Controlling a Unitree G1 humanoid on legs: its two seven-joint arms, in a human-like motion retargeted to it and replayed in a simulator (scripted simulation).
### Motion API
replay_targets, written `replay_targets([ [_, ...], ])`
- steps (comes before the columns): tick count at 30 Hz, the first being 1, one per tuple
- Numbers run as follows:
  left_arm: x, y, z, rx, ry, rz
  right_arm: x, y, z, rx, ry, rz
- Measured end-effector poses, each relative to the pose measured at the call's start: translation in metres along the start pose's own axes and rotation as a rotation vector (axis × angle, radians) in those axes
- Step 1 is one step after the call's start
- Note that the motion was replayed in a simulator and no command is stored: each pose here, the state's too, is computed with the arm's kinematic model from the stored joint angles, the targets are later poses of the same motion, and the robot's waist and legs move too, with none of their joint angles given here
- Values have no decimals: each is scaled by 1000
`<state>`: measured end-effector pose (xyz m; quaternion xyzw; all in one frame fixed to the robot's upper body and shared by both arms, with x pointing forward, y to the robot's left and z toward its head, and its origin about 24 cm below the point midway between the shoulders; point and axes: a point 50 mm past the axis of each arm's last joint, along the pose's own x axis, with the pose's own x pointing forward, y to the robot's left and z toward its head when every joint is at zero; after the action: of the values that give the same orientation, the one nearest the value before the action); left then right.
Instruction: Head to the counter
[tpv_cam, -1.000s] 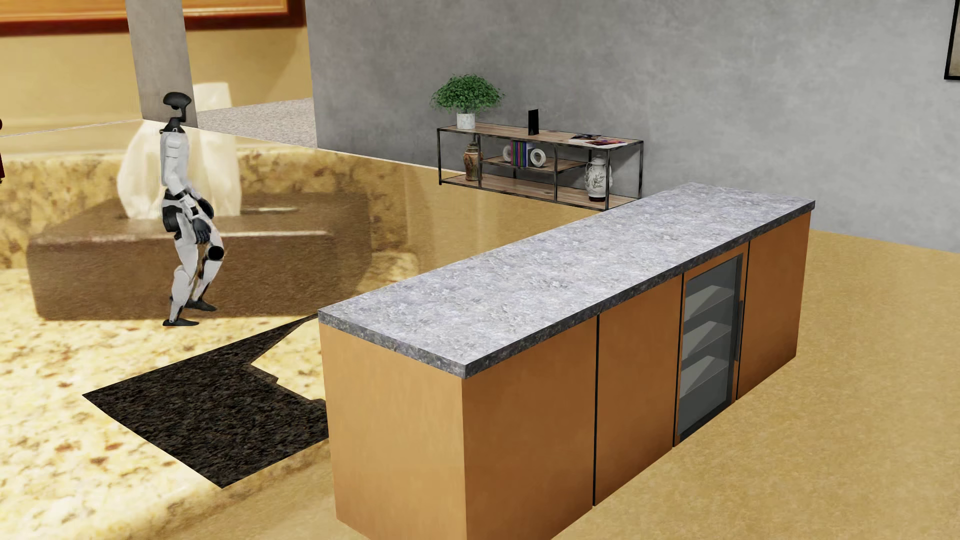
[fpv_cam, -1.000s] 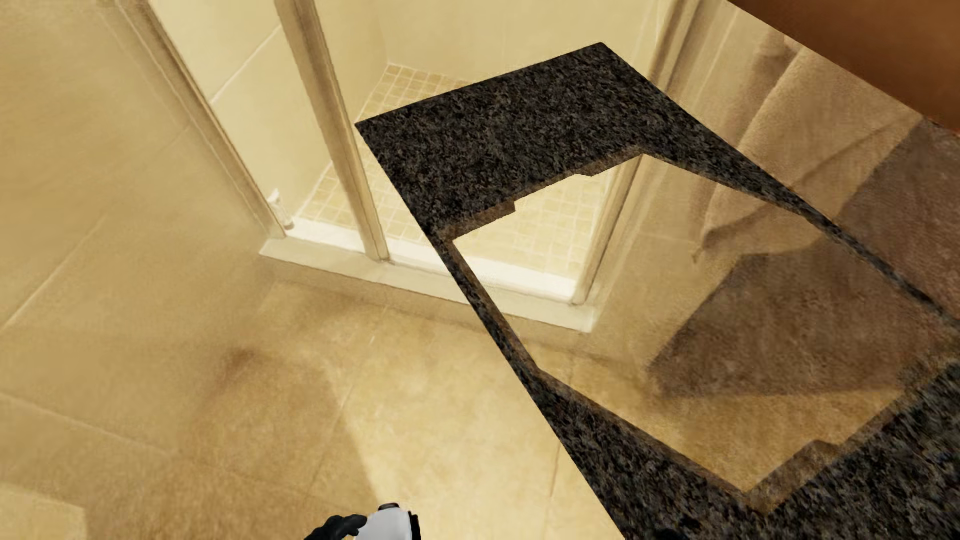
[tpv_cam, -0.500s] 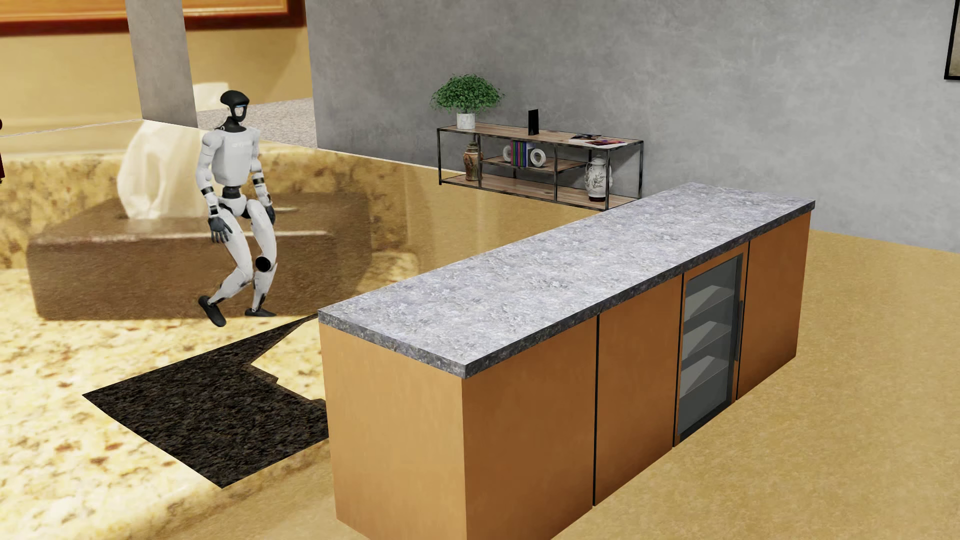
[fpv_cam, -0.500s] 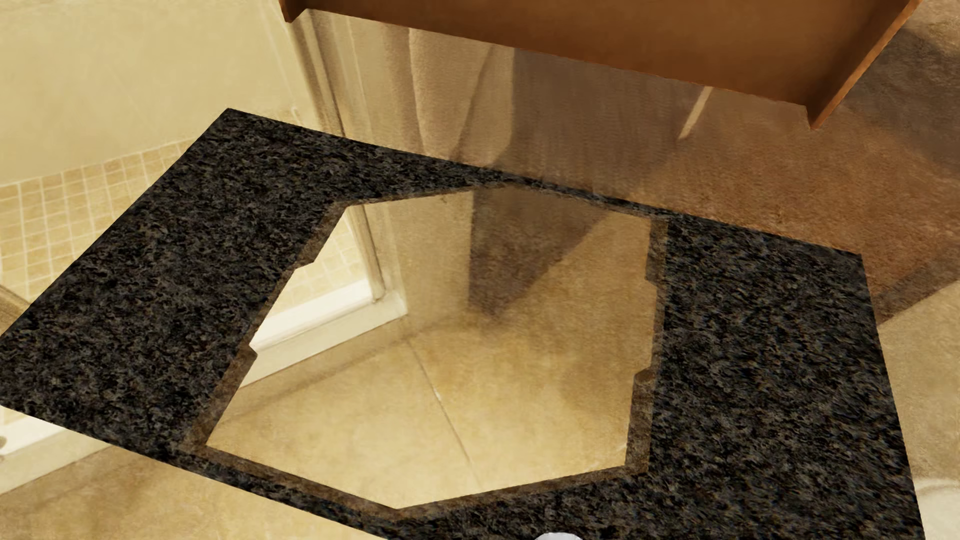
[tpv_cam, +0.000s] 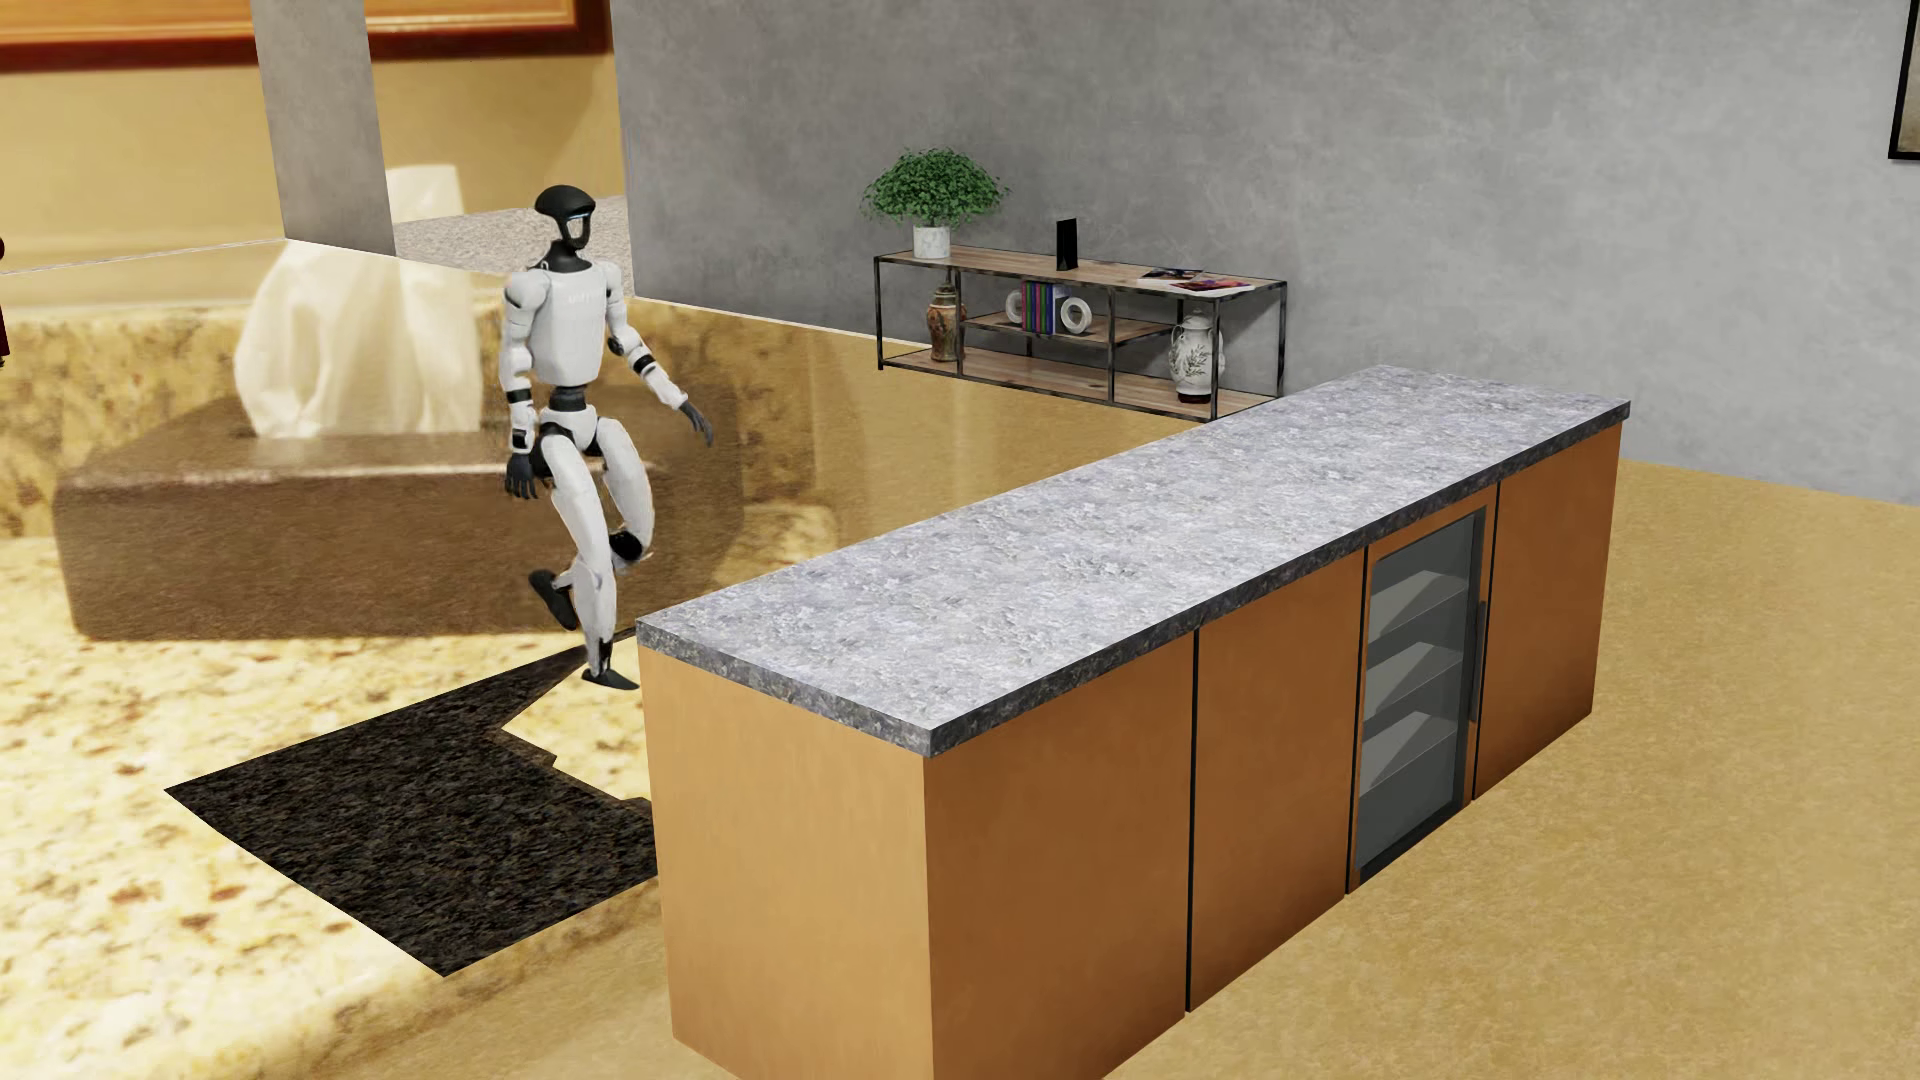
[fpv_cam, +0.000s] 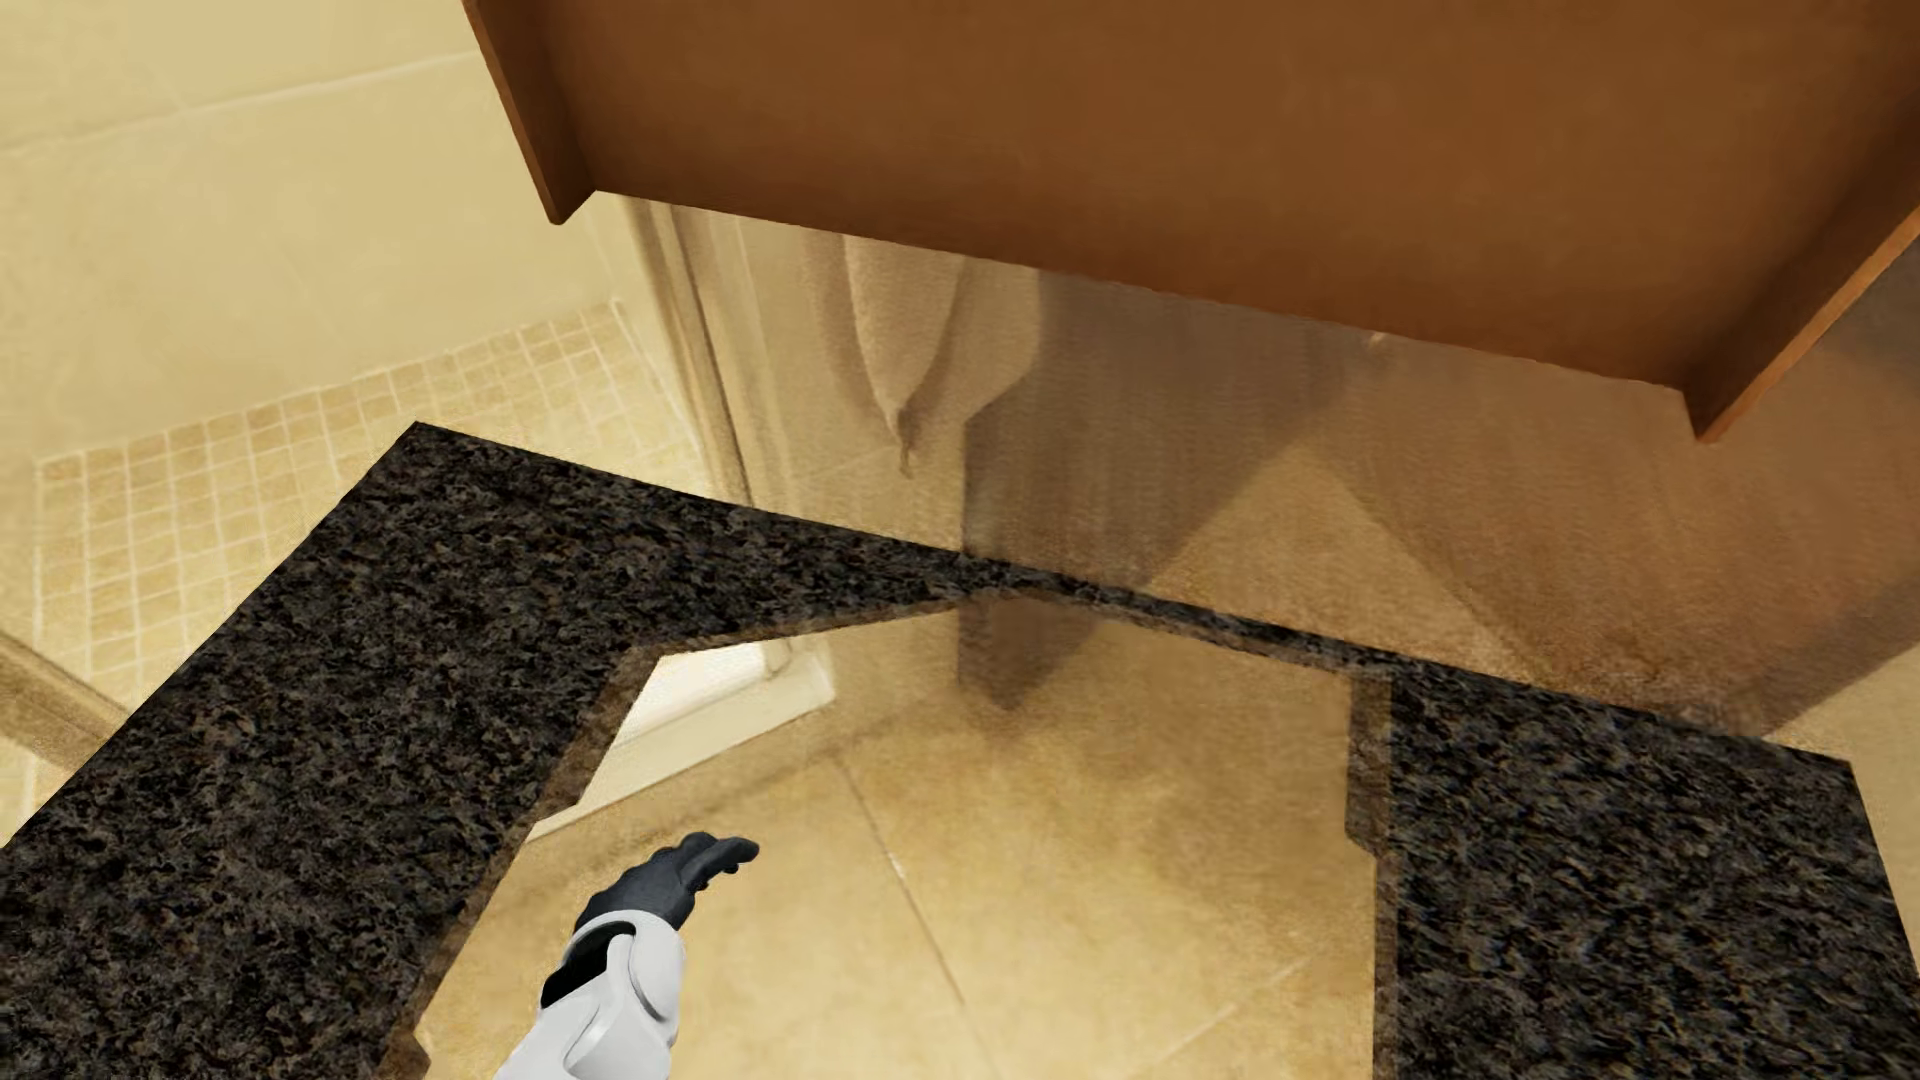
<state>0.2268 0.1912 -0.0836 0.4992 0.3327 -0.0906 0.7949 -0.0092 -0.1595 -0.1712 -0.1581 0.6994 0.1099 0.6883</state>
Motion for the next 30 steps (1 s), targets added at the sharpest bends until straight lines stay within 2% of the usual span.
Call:
replay_targets([
  [2,-9,-33,-5,98,-15,-165,-3,-27,20,74,-94,-171],
  [4,-26,-69,-31,36,94,-283,-11,-62,49,-31,-171,-388],
  [5,-36,-86,-48,-12,180,-332,-17,-76,66,-47,-225,-449],
  [7,-62,-115,-88,-113,386,-416,-29,-102,100,-71,-357,-500],
  [9,-91,-139,-120,-96,530,-521,-47,-122,132,-140,-486,-559],
  [12,-131,-169,-144,-108,653,-669,-73,-142,164,-204,-623,-662],
  [13,-138,-175,-144,-129,672,-682,-78,-148,164,-170,-647,-689],
  [15,-136,-177,-141,-97,687,-700,-72,-144,145,13,-629,-711],
  [16,-129,-175,-134,-59,634,-718,-64,-136,137,41,-596,-682],
  [17,-119,-170,-126,-37,572,-720,-58,-128,133,-29,-562,-629],
  [19,-92,-149,-105,-78,463,-567,-47,-113,127,-309,-492,-491],
  [20,-76,-134,-95,-93,431,-452,-42,-108,115,-320,-452,-453],
  [21,-60,-118,-86,-68,396,-364,-35,-100,98,-247,-404,-437],
  [23,-30,-87,-57,26,295,-286,-23,-89,59,-59,-290,-427],
  [24,-16,-69,-39,62,223,-254,-18,-83,40,-22,-222,-406],
  [27,8,-14,18,102,-33,-78,-9,-64,-7,-60,-47,-301],
  [30,10,17,46,66,-158,58,-4,-34,-42,-8,96,-195],
])
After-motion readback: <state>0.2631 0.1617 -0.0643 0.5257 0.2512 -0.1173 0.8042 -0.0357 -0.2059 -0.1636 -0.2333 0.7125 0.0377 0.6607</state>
